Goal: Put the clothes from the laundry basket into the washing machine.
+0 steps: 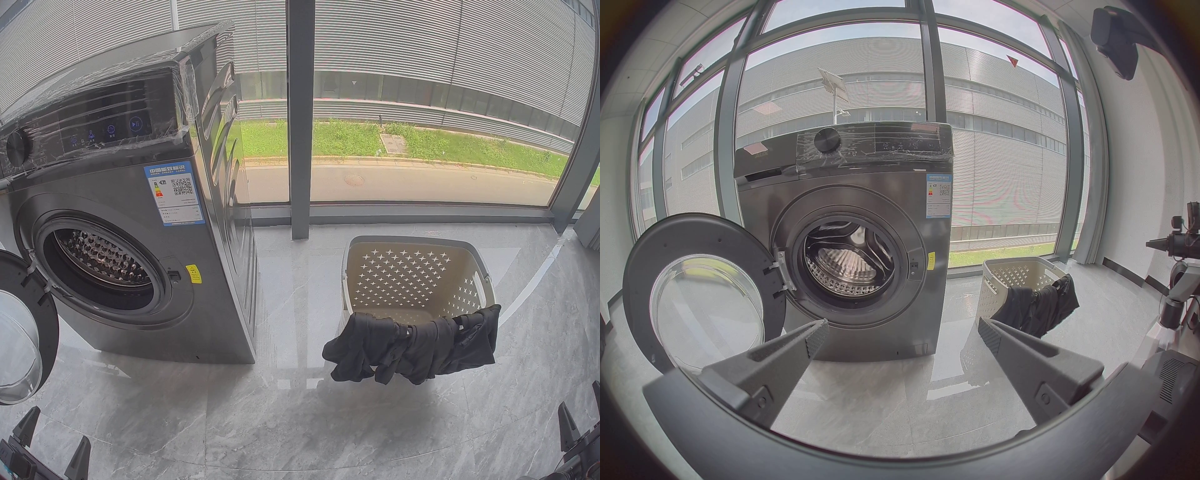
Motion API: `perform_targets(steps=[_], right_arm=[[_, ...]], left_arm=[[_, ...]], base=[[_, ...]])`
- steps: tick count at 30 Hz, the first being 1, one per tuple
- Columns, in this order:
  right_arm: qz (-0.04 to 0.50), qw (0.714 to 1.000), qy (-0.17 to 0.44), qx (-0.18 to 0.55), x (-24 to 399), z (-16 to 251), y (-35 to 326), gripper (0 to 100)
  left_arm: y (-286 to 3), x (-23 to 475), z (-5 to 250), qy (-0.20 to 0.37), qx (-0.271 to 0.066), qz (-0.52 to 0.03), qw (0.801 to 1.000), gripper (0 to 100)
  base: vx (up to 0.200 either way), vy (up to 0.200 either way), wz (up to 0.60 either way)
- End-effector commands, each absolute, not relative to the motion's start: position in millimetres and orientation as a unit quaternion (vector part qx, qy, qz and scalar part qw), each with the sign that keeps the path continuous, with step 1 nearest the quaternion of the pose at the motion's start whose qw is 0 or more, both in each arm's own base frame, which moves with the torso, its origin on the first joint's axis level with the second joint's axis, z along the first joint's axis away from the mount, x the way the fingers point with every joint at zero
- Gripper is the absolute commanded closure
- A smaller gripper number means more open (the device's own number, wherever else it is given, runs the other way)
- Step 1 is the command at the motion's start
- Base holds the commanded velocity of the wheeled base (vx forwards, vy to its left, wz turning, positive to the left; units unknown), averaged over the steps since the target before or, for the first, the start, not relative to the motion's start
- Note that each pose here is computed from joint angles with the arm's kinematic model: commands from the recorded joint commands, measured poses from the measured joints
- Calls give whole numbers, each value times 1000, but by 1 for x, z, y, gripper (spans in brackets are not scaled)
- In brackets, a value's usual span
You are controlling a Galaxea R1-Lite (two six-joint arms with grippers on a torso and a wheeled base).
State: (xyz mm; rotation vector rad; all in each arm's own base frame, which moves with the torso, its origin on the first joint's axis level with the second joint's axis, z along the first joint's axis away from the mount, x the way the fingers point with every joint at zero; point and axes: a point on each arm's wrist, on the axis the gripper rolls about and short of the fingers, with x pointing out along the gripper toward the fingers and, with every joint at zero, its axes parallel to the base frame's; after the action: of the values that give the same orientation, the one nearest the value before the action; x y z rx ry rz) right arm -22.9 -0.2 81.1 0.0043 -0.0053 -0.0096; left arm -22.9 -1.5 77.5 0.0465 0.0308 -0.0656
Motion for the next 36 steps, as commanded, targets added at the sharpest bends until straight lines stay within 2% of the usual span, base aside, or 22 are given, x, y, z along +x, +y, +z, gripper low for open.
perform_targets(steps=[1, 5, 17, 36], right_arm=[[-5, 1000, -2, 2, -23, 76, 0, 0], [-5, 1000, -2, 2, -23, 76, 0, 0], [-5, 1000, -2, 2, -23, 76, 0, 0], [-5, 1000, -2, 2, -23, 76, 0, 0]], left_arm=[[-2, -23, 72, 15, 23, -33, 999, 0], [-2, -23, 72, 15, 23, -33, 999, 0], [-2, -23, 72, 15, 23, -33, 999, 0], [-2, -23, 72, 15, 23, -33, 999, 0]], base=[[0, 0, 0], [0, 0, 0], [0, -200, 0], [0, 0, -95]])
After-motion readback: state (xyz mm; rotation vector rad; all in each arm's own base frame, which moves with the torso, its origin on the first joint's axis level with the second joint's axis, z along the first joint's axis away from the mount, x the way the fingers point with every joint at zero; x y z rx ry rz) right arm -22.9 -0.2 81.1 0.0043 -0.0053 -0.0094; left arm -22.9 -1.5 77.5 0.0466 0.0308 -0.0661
